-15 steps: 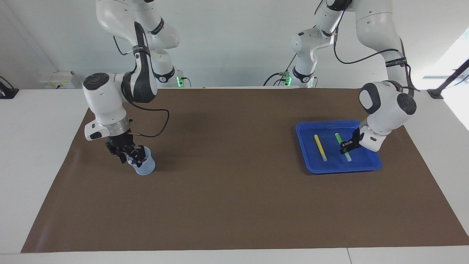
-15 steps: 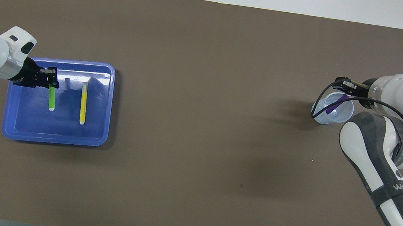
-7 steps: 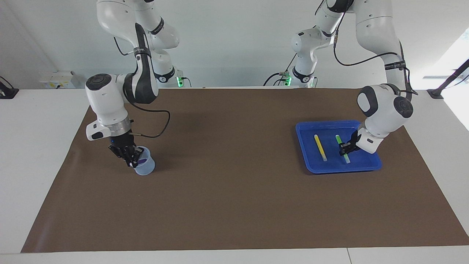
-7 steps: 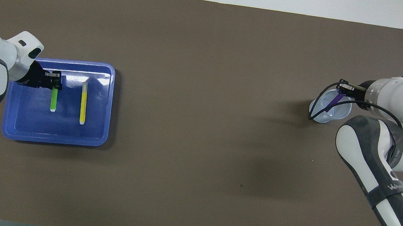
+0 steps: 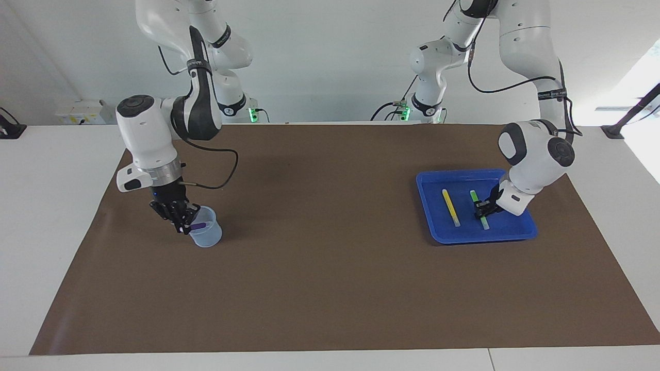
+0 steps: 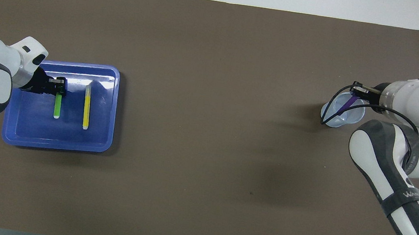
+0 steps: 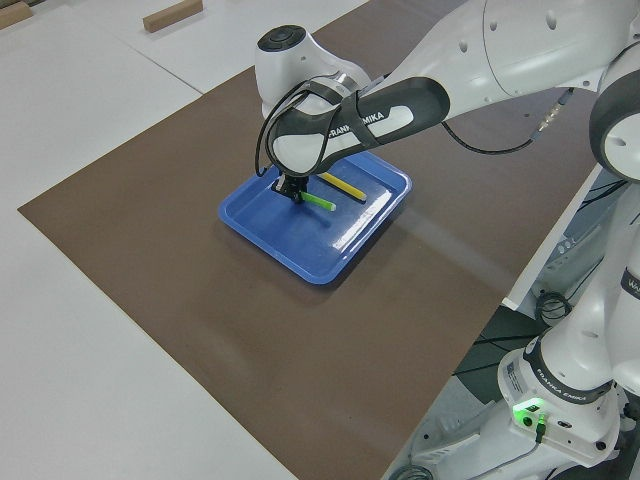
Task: Right arm passes pens to left for tray arrangement
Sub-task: 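Pull the purple pen from the cup with the right gripper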
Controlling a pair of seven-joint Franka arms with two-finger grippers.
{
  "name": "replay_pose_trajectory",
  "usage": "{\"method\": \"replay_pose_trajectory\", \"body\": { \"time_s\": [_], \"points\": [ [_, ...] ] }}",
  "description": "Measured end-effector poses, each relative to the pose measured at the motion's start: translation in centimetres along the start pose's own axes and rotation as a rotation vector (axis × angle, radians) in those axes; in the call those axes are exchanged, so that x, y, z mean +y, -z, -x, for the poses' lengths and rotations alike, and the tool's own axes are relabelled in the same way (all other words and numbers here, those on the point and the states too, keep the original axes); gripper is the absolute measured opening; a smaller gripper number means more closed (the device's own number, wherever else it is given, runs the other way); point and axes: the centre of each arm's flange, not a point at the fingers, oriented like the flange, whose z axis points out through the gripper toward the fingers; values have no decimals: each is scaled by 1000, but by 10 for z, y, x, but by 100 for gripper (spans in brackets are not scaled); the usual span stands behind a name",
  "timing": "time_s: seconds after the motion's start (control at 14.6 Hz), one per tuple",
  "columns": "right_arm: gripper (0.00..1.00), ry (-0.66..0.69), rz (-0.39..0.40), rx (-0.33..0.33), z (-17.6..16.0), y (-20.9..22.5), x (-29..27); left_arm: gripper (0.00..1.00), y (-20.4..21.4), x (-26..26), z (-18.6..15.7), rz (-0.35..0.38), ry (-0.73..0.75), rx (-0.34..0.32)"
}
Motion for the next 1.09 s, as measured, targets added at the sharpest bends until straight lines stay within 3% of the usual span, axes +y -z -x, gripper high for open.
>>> {"method": "replay_pose_trajectory", "body": {
  "time_s": [0.48, 0.75, 1.09],
  "points": [
    [18, 37, -19, -55, 1, 110, -39, 99, 0, 0, 0, -1, -4, -2],
    [18, -149, -162, -118, 17, 123, -97, 100, 28, 5, -4, -1, -13, -55],
    [18, -507, -231, -210, 38, 135, -179, 100, 128, 32, -9, 18, -31, -98]
  ]
}}
